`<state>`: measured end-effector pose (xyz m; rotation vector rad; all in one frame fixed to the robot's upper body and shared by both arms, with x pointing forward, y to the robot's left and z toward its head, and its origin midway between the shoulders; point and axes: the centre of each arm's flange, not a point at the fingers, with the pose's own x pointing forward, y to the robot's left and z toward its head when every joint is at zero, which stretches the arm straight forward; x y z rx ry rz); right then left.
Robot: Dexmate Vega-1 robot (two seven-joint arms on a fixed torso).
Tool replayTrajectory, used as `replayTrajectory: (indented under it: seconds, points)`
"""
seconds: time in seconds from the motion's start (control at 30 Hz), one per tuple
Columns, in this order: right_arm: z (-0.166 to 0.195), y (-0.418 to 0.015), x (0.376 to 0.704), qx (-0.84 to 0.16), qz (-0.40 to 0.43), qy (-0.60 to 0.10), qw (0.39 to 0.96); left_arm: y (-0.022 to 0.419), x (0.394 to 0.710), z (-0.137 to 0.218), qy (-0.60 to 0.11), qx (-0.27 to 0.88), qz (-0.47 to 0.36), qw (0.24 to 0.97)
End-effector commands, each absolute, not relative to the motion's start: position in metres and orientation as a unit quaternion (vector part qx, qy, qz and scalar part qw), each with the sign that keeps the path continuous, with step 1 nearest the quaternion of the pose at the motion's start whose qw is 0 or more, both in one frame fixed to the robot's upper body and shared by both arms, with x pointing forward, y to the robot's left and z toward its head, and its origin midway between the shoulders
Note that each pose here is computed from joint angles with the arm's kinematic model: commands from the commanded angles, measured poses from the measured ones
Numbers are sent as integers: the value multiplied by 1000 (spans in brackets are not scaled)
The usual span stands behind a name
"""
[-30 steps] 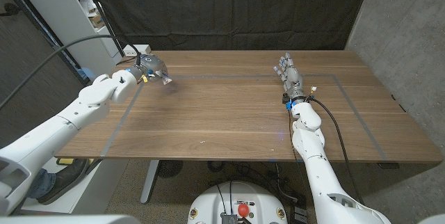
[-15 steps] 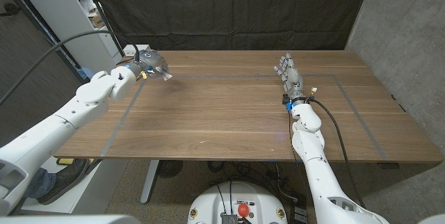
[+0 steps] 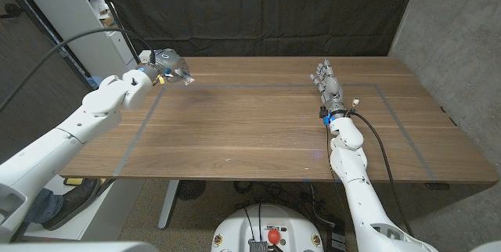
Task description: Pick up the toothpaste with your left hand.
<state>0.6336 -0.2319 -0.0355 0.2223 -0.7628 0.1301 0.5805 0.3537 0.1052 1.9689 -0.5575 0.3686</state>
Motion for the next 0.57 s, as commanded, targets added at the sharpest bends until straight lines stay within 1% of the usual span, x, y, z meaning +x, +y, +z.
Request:
replayTrajectory:
  seconds: [0.03, 0.57]
  points:
    - [-37, -237, 629, 109, 62, -374, 919, 352, 563, 121, -247, 808, 178, 505]
    - [-40, -238, 624, 110, 60, -376, 918, 349, 556, 129, -259, 805, 188, 499]
